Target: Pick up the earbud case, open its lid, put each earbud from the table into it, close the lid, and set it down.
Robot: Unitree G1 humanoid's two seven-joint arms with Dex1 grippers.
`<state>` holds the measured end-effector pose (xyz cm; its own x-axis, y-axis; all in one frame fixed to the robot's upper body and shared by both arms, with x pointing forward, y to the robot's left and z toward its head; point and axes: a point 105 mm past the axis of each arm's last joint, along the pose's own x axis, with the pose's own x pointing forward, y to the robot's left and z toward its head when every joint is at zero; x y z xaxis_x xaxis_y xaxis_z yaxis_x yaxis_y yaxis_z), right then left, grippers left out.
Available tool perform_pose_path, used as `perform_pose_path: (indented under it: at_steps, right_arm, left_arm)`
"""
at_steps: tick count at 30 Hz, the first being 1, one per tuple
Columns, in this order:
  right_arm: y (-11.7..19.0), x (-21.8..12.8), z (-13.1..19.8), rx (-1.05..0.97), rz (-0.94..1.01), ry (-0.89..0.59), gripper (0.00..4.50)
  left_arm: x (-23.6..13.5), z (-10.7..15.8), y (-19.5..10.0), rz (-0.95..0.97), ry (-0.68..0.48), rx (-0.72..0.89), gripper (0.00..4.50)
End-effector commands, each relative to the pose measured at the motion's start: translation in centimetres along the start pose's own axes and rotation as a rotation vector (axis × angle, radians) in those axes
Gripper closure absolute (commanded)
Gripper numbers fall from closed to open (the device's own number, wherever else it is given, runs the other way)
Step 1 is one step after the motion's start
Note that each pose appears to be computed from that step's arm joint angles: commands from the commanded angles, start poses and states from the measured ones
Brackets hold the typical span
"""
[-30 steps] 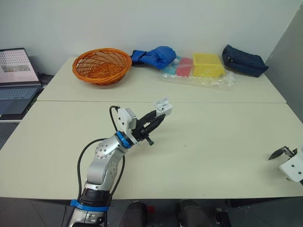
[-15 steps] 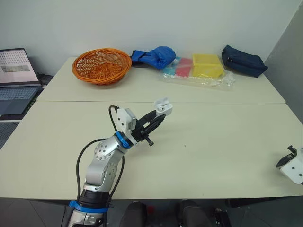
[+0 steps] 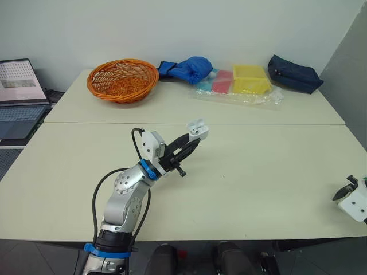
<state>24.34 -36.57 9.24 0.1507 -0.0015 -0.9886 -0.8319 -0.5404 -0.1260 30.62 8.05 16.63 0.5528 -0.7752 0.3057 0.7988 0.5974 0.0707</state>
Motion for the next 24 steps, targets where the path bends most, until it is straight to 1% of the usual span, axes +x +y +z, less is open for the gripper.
perform_pose_path:
  at_steps: [1, 2, 3, 4, 8, 13, 17, 20, 22, 24]
  right_arm:
    - [-0.9, 0.2, 0.8, -0.015, -0.033, -0.039, 2.48]
    - [-0.9, 0.2, 0.8, -0.014, -0.032, -0.041, 2.48]
    - [-1.0, 0.2, 0.9, -0.008, -0.036, -0.044, 2.87]
    - [-0.9, 0.2, 0.9, -0.005, -0.034, -0.045, 3.1]
    - [-0.6, 0.0, 1.0, 0.008, -0.037, -0.058, 4.48]
    - [-1.0, -0.3, 1.1, 0.049, -0.063, -0.069, 4.48]
    - [-2.1, -1.0, 1.7, 0.235, -0.128, -0.159, 4.48]
    - [-1.9, -1.4, 2.2, 0.361, -0.13, -0.213, 4.48]
    - [-2.0, -2.1, 2.4, 0.481, -0.15, -0.264, 4.48]
    - [-2.4, -3.5, 2.2, 0.567, -0.169, -0.282, 4.48]
  left_arm:
    - [0.3, 1.2, -0.3, -0.018, -0.034, 0.028, 3.77]
    - [0.3, 1.2, -0.3, -0.018, -0.034, 0.028, 3.77]
    - [0.3, 1.2, -0.3, -0.017, -0.035, 0.029, 3.77]
    - [0.4, 1.3, -0.2, -0.015, -0.039, 0.03, 3.77]
    - [0.4, 1.3, -0.2, -0.015, -0.04, 0.031, 3.77]
    - [0.5, 1.1, -0.3, -0.019, -0.039, 0.027, 3.77]
    - [0.7, 1.1, -0.2, -0.023, -0.039, 0.028, 3.77]
    - [0.7, 1.1, -0.2, -0.029, -0.04, 0.025, 3.77]
    - [0.7, 1.1, -0.4, -0.034, -0.041, 0.025, 3.77]
    - [0.6, 1.0, -0.4, -0.034, -0.041, 0.024, 3.77]
